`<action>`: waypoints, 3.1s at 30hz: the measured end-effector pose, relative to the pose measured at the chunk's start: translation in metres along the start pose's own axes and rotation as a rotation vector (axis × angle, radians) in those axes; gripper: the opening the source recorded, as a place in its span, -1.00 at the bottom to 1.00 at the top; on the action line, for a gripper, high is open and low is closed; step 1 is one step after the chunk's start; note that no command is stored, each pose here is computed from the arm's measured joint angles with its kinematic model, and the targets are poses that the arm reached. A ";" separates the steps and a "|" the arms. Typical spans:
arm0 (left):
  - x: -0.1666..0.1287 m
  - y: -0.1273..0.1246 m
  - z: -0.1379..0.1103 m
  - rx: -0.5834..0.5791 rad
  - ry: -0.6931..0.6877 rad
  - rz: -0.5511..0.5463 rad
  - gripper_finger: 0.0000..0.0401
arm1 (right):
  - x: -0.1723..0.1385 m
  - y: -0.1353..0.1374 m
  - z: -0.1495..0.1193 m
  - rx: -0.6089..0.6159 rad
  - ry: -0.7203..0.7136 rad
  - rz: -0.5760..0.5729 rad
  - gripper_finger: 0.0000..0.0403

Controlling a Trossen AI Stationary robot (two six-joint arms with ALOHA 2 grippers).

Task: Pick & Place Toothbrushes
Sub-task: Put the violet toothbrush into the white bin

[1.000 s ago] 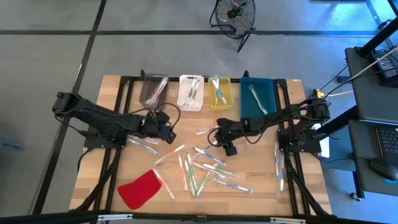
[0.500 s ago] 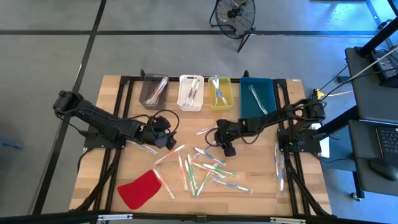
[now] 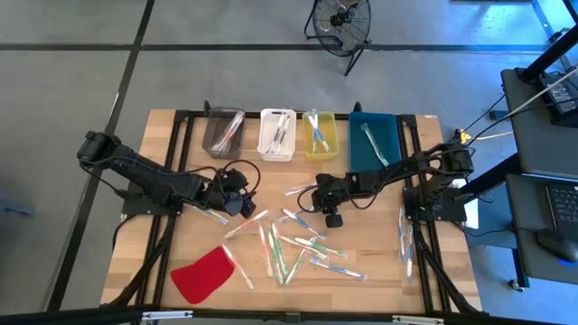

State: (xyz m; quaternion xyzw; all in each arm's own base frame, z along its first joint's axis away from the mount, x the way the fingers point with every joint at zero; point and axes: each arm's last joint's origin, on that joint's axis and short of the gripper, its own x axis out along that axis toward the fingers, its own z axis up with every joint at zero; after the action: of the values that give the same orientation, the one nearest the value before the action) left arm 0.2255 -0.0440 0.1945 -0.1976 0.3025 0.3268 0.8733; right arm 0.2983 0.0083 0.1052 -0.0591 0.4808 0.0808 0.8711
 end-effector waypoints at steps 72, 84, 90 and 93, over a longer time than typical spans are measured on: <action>0.033 -0.021 -0.012 0.084 -0.119 0.050 -0.03 | -0.058 0.006 0.023 -0.049 -0.112 -0.520 -0.81; 0.043 -0.036 0.003 0.134 -0.215 -0.088 -0.11 | -0.085 -0.011 0.031 0.128 -0.241 -0.629 -0.83; 0.052 -0.033 0.022 0.171 -0.227 -0.209 -0.18 | -0.122 -0.013 0.032 0.167 -0.335 -0.645 -0.88; 0.056 -0.030 0.032 0.186 -0.263 -0.242 -0.21 | -0.138 -0.012 0.031 0.204 -0.381 -0.636 -0.85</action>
State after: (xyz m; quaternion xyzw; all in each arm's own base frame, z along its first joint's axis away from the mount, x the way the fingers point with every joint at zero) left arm 0.2930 -0.0225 0.1860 -0.1067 0.1888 0.2130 0.9527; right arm 0.2540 -0.0090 0.2388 -0.1021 0.2737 -0.2320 0.9278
